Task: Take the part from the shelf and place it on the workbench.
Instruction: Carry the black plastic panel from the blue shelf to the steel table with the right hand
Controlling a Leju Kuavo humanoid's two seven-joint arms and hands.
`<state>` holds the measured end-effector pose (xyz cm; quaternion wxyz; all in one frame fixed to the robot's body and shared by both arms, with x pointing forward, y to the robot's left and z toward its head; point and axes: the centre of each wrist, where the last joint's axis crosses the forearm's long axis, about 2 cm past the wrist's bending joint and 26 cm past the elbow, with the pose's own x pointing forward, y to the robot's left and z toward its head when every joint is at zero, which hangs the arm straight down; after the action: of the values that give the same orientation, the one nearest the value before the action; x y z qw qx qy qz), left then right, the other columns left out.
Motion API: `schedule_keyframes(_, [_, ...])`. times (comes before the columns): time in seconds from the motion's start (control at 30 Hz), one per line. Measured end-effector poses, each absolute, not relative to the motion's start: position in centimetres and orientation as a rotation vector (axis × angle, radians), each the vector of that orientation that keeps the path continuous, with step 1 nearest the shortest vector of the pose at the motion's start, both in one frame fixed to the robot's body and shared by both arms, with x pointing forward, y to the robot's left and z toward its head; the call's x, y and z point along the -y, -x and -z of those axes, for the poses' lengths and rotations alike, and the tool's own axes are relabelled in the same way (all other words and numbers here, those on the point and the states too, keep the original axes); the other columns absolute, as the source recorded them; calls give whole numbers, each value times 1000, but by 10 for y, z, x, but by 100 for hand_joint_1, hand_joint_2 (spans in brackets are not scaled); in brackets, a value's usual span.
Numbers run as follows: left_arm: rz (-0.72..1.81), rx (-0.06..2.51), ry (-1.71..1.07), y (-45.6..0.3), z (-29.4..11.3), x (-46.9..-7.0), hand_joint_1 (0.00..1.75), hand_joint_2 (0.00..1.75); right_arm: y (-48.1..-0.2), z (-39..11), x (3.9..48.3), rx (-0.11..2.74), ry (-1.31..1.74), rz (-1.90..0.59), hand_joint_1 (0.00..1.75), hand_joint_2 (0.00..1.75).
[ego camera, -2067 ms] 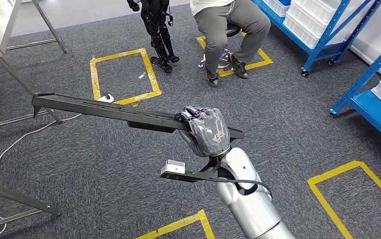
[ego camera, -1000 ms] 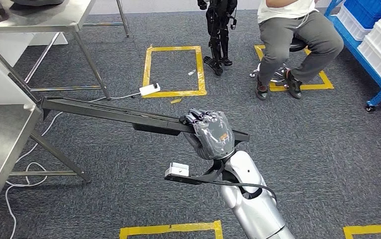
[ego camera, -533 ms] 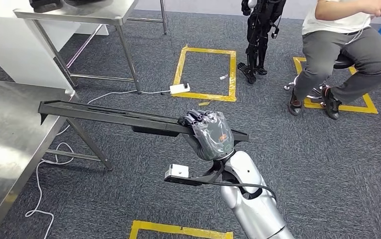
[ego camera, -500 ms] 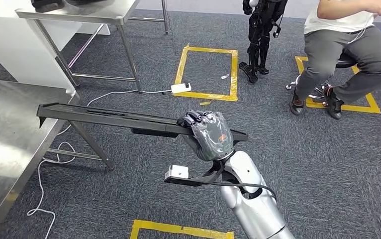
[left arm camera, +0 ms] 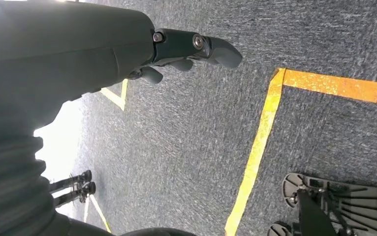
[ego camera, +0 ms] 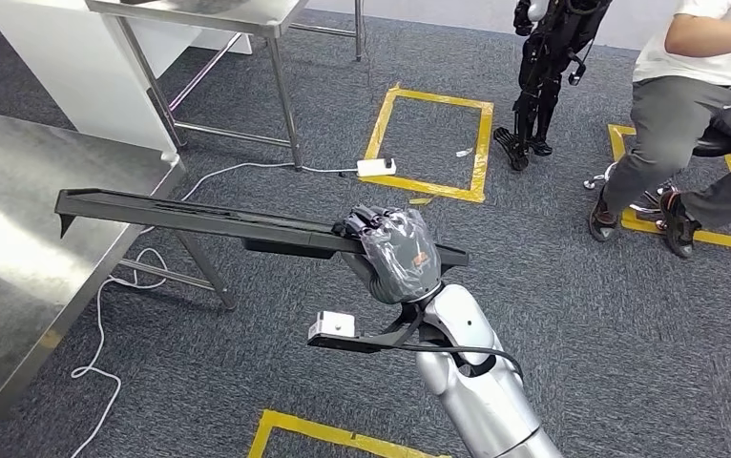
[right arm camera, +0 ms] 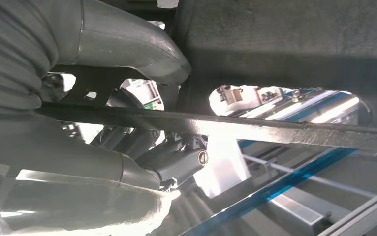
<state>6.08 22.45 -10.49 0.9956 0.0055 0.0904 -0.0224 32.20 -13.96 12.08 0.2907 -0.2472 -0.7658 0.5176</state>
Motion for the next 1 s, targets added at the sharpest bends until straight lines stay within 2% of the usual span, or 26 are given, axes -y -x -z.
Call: schedule_keyframes(1.0, [65, -178, -17, -59, 105, -226, 0, 175, -327, -121, 134, 2049, 628, -1406, 175, 175])
